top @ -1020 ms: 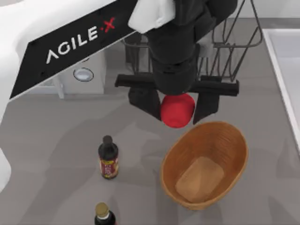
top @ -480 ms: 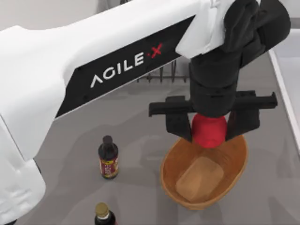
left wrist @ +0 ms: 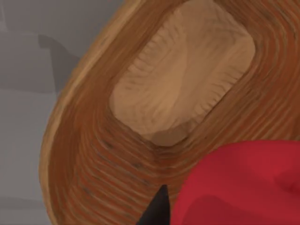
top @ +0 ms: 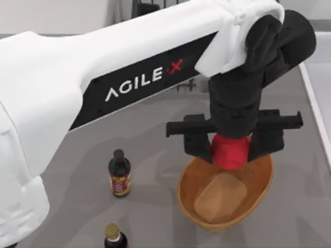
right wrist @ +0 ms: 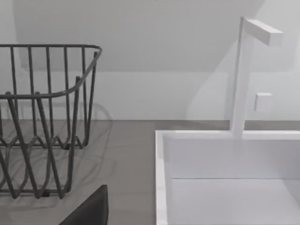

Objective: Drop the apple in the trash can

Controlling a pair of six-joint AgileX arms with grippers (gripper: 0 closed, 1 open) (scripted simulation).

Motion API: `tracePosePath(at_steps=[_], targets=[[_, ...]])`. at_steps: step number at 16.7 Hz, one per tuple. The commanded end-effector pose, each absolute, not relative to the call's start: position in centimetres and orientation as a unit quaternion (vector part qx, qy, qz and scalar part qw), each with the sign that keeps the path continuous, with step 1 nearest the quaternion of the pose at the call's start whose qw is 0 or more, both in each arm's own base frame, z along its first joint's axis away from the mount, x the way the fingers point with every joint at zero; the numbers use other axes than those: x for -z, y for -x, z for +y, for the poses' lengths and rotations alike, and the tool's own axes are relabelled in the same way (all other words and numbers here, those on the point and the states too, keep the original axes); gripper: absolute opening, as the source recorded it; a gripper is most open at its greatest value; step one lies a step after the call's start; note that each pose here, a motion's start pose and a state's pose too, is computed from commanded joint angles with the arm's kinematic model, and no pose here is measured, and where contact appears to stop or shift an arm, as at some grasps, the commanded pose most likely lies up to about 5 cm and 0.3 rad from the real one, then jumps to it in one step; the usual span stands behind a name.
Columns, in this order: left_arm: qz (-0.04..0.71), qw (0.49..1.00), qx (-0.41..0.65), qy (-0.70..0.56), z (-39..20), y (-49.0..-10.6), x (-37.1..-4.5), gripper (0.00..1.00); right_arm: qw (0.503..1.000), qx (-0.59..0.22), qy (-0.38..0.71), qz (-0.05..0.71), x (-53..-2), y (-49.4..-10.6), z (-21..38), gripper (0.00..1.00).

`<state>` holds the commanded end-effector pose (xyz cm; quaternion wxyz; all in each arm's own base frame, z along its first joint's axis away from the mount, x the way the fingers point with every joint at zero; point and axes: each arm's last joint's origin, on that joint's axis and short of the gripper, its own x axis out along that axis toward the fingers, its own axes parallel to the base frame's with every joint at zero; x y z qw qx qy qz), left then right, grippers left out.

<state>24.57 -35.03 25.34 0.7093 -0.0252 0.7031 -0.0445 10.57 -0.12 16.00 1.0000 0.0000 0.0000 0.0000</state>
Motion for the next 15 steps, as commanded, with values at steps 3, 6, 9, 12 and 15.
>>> tracePosePath(at_steps=[3, 6, 9, 12, 15], targets=[[0.7, 0.712, 0.046, 0.025, -35.3, -24.6, -23.0, 0.0, 1.0, 0.0, 0.0, 0.0, -16.0, -10.6, -0.1, 1.0], [0.701, 0.712, 0.045, 0.025, -35.5, -24.5, -20.9, 0.0, 1.0, 0.0, 0.0, 0.0, -16.0, -10.6, -0.1, 1.0], [0.703, 0.709, 0.044, 0.025, -35.5, -24.5, -20.4, 0.0, 1.0, 0.0, 0.0, 0.0, -16.0, -10.6, -0.1, 1.0], [0.703, 0.709, 0.044, 0.025, -35.5, -24.5, -20.4, 0.08, 1.0, 0.0, 0.0, 0.0, -16.0, -10.6, -0.1, 1.0], [0.703, 0.709, 0.044, 0.025, -35.5, -24.5, -20.4, 0.3, 1.0, 0.0, 0.0, 0.0, -16.0, -10.6, -0.1, 1.0]])
